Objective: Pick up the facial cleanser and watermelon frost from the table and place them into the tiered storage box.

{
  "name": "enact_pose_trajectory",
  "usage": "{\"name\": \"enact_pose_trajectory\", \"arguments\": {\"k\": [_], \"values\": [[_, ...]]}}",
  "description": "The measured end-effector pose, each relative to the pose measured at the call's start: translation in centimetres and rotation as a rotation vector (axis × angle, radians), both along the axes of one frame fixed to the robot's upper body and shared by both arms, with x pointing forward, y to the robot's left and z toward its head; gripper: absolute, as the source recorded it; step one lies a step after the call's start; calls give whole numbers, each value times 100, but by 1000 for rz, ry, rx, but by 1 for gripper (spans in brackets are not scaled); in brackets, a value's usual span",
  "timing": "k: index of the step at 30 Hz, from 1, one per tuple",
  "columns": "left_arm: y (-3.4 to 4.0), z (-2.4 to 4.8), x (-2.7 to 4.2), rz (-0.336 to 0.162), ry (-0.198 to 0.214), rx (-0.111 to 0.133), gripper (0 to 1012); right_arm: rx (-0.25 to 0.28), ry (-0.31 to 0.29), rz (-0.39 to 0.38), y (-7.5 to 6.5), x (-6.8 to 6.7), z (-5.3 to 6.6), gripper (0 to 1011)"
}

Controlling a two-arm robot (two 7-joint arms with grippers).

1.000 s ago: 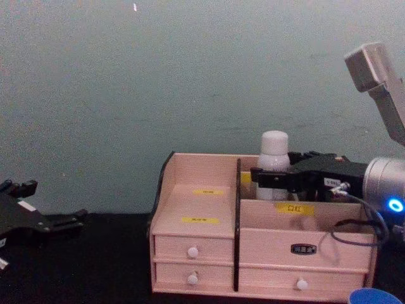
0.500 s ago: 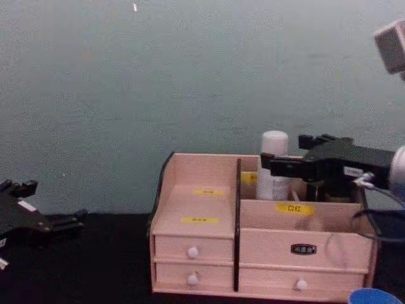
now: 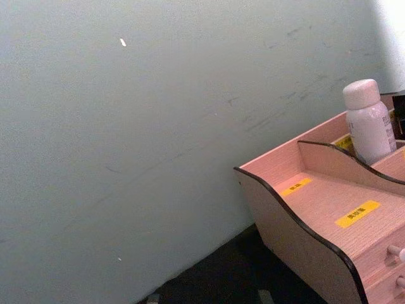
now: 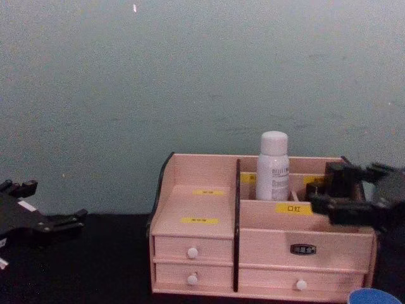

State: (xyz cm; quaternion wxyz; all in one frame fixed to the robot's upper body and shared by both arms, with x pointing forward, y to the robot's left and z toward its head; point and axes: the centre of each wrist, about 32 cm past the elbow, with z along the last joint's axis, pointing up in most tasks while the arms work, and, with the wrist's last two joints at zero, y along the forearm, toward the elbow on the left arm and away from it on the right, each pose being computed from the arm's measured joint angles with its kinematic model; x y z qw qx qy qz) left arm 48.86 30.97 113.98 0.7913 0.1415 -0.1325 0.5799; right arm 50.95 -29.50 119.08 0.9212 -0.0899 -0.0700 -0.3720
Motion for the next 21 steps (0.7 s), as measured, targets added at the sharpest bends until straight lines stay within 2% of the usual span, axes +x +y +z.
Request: {"name": "enact_pose_trajectory", "arguments": {"k": [3,9,21], "values": [[0,0,0,0,0,0,1001,-16,41,17,-113,-147,-22,1000],[0,0,0,0,0,0,1001,-21,117,48,-234,-296,-80,1000],[0,0,0,0,0,0,1001,-43,201,24,-304,-437,-179,1000]]}}
